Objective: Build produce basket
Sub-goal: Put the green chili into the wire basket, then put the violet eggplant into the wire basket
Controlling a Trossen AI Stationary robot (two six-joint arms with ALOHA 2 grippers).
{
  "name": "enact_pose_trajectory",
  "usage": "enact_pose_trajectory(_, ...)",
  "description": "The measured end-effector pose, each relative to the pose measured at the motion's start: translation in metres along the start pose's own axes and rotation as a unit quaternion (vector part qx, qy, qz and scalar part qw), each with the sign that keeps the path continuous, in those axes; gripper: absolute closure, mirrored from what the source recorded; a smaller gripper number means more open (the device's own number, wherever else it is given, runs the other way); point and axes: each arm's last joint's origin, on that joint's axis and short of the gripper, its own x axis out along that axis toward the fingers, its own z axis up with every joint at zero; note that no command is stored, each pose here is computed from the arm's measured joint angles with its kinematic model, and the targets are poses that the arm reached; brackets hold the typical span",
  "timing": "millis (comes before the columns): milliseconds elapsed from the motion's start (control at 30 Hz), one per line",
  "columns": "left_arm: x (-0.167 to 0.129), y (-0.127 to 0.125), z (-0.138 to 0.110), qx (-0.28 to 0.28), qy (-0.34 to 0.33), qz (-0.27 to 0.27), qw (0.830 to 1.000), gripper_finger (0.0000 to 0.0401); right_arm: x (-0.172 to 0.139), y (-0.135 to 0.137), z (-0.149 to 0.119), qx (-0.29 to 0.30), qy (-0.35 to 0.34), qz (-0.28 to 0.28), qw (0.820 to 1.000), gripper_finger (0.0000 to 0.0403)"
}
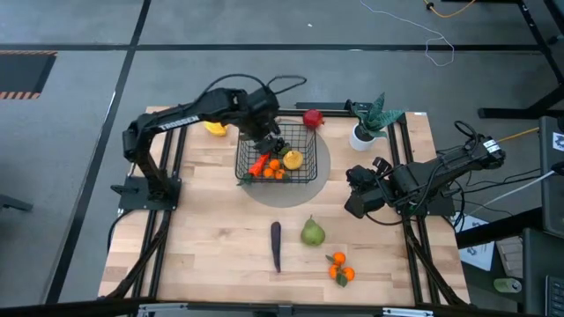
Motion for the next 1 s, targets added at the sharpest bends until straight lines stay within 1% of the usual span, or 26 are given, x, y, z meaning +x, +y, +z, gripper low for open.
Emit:
enact_pose_trajectory(67, 0.013, 0.001, -0.006, 0.001, 0.016, 0.002, 1.000, 0.0352, 0.000, 0.000, 0.000, -0.001, 0.000, 0.000, 1.000, 0.0277)
enact_pose_trajectory(100, 0.020, -0.001, -0.005, 0.002, 0.004, -0.003, 1.000, 0.0352, 0.000, 0.000, 0.000, -0.001, 0.000, 0.000, 1.000, 0.0277)
enact_pose_trajectory(167, 0.035, -0.004, -0.006, 0.004, -0.019, -0.028, 0.999, 0.0352, 0.000, 0.000, 0.000, -0.002, 0.000, 0.000, 1.000, 0.0277)
enact_pose_trajectory(267, 0.054, -0.009, -0.012, 0.015, -0.028, -0.068, 0.997, 0.0352, 0.000, 0.000, 0.000, 0.000, 0.000, 0.000, 1.000, 0.0277)
enact_pose_trajectory(333, 0.062, -0.010, -0.016, 0.026, -0.025, -0.069, 0.997, 0.0341, 0.000, 0.000, 0.000, 0.000, 0.000, 0.000, 1.000, 0.0277)
enact_pose_trajectory(400, 0.066, -0.009, -0.021, 0.028, -0.012, -0.062, 0.998, 0.0318, 0.000, 0.000, 0.000, 0.000, 0.000, 0.000, 1.000, 0.0277)
enact_pose_trajectory(567, 0.068, -0.013, -0.024, 0.034, -0.008, -0.059, 0.998, 0.0250, 0.000, 0.000, 0.000, -0.001, 0.000, 0.000, 1.000, 0.0277)
enact_pose_trajectory(667, 0.067, -0.017, -0.025, 0.039, -0.008, -0.064, 0.997, 0.0222, 0.000, 0.000, 0.000, -0.001, 0.000, 0.000, 1.000, 0.0277)
enact_pose_trajectory(767, 0.066, -0.021, -0.027, 0.045, -0.008, -0.067, 0.997, 0.0210, 0.000, 0.000, 0.000, 0.000, 0.000, 0.000, 1.000, 0.0277)
enact_pose_trajectory(833, 0.066, -0.023, -0.030, 0.050, 0.008, -0.066, 0.996, 0.0209, 0.000, 0.000, 0.000, 0.000, 0.000, 0.000, 1.000, 0.0277)
enact_pose_trajectory(1000, 0.052, -0.020, -0.053, 0.068, 0.112, -0.062, 0.989, 0.0210, 0.000, 0.000, 0.000, 0.000, 0.000, 0.000, 1.000, 0.0277)
